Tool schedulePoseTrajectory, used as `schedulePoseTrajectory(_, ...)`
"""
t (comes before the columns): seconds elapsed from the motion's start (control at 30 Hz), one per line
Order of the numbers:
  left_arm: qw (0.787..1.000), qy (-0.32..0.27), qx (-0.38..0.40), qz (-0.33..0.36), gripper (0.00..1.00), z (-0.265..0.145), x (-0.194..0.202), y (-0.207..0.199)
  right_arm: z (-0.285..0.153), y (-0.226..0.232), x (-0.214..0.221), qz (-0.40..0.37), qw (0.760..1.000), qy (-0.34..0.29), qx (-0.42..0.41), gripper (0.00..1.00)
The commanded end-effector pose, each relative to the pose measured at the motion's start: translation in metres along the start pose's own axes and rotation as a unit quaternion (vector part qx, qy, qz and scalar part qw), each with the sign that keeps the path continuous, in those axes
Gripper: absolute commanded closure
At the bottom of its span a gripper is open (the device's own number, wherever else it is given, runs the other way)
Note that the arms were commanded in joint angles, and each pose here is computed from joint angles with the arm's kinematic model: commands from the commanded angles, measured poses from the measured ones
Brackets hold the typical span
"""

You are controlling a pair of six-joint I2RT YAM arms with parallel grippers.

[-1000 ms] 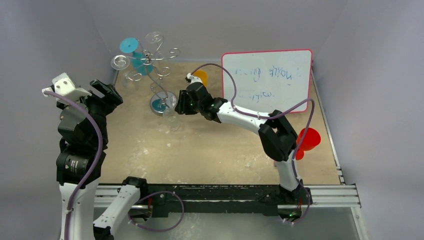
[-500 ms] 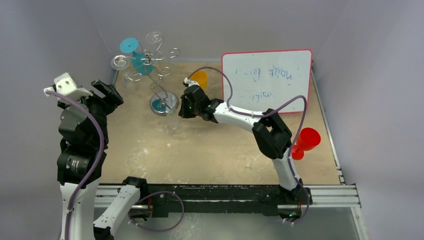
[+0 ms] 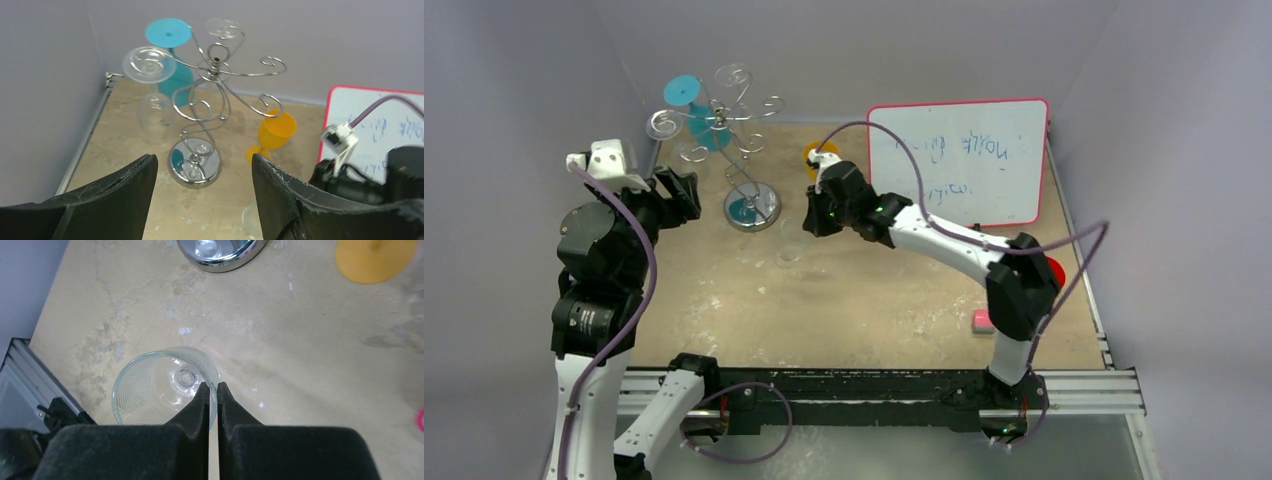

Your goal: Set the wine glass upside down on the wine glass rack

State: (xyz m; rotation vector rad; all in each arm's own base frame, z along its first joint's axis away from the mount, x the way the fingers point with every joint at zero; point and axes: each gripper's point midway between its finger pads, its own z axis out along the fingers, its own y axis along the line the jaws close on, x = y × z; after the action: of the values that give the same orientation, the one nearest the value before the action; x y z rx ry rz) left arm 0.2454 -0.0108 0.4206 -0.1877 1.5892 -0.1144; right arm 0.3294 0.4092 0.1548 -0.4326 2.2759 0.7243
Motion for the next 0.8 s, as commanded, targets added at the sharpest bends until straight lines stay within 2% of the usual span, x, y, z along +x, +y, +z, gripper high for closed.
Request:
schedulePoseTrajectory(0.0, 0.992, -0.024, 0.116, 0.029, 0.32, 0.001, -0.009, -0.04, -0.08, 0.012, -0.058, -0.043, 0.994, -0.079, -0.065, 1.0)
schedulePoseTrajectory(0.17, 0.976, -0.027, 0.21, 0.045, 0.33, -0.002, -0.003, -0.071, -0.14, 0.007, -0.066, -0.071, 0.987, -0.096, -0.11, 1.0)
schedulePoseTrajectory(0.3, 0.953, -0.034, 0.294, 0.071, 0.33, -0.009, 0.005, -0.096, -0.181, 0.004, -0.073, -0.099, 0.979, -0.111, -0.137, 1.0)
schedulePoseTrajectory(0.47, 0.901, -0.05, 0.411, 0.131, 0.34, -0.029, 0.023, -0.126, -0.215, 0.01, -0.077, -0.119, 0.969, -0.109, -0.187, 1.0)
schedulePoseTrajectory(0.63, 0.854, -0.08, 0.463, 0.225, 0.34, -0.044, 0.044, -0.13, -0.238, 0.032, -0.075, -0.131, 0.951, -0.104, -0.261, 1.0)
schedulePoseTrajectory(0.77, 0.788, -0.081, 0.516, 0.326, 0.34, -0.063, 0.079, -0.128, -0.257, 0.052, -0.075, -0.133, 0.932, -0.096, -0.324, 1.0)
